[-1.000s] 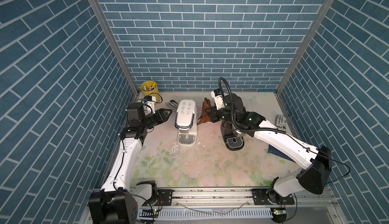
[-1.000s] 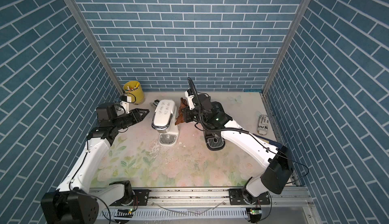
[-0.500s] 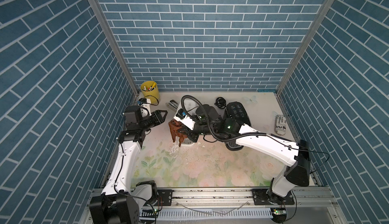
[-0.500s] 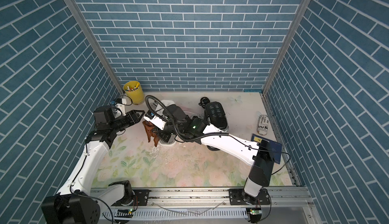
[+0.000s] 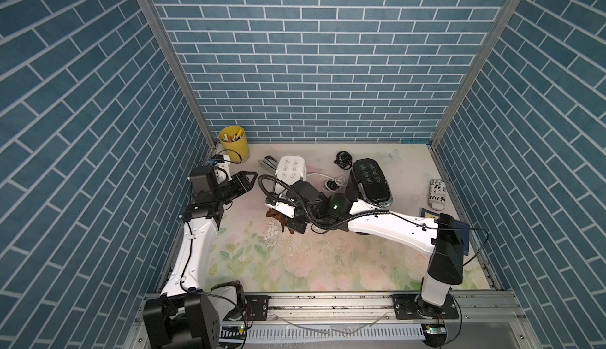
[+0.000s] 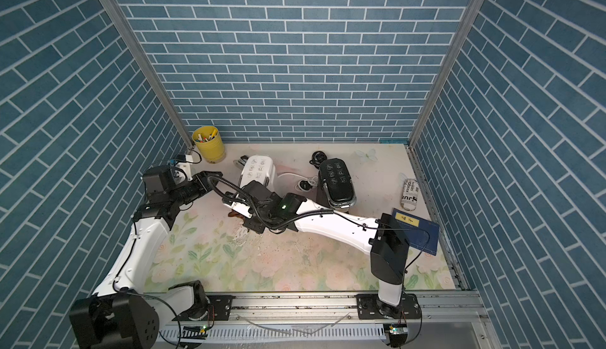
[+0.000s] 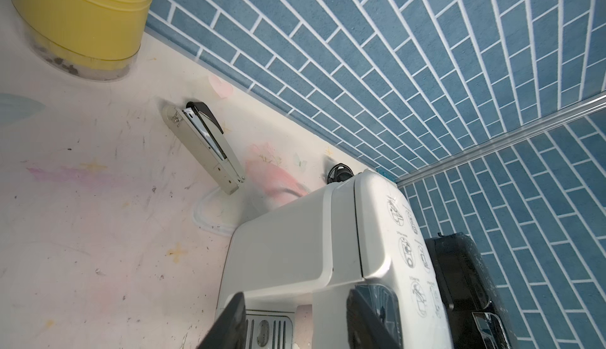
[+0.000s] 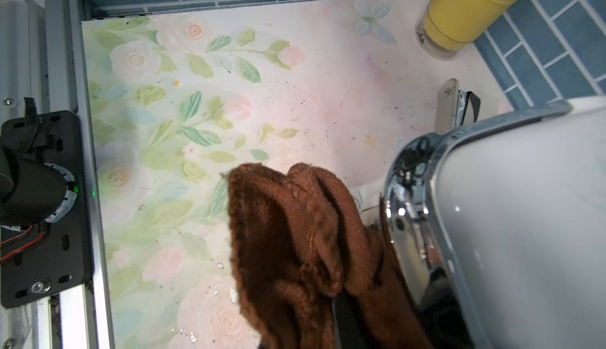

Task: Wipe the surface of a coffee machine
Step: Wipe the dirt from the surface of the coffee machine.

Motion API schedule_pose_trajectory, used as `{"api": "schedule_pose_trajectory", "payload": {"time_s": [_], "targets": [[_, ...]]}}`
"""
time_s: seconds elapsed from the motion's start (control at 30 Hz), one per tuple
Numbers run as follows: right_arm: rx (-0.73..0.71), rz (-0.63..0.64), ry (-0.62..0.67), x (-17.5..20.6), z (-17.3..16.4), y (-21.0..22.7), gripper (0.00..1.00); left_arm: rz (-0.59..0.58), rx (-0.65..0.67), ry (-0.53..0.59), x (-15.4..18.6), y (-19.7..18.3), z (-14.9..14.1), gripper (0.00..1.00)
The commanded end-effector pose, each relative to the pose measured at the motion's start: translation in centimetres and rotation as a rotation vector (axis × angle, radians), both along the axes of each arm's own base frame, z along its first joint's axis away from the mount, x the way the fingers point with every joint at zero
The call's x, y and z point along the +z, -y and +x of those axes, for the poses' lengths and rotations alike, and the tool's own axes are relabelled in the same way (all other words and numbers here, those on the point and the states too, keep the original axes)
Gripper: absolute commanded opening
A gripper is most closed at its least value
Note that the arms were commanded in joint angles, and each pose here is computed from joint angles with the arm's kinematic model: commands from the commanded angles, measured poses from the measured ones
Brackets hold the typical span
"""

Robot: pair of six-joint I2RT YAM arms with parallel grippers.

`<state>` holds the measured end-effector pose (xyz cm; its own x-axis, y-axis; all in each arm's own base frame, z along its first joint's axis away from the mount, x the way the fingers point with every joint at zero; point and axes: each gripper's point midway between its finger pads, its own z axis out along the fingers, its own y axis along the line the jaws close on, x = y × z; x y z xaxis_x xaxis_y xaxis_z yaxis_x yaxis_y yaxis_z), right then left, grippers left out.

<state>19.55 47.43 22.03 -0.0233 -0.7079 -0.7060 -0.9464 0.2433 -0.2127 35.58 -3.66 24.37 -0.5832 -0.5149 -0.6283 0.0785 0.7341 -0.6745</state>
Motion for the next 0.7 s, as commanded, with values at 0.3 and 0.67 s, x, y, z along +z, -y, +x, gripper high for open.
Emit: {"api": "schedule_pose_trajectory", "payload": {"time_s": [0.3,0.67], "targets": [[-0.015,0.061,0.095,2.6,1.5,-1.8,0.00,-0.034,-0.017,0.013,-0.1,0.2,0.0,0.50],[-0.021,0.046,0.049,3.5,-0.1,0.0,0.00,-0.043,-0.042,0.074,1.5,0.6,0.0,0.50]]}}
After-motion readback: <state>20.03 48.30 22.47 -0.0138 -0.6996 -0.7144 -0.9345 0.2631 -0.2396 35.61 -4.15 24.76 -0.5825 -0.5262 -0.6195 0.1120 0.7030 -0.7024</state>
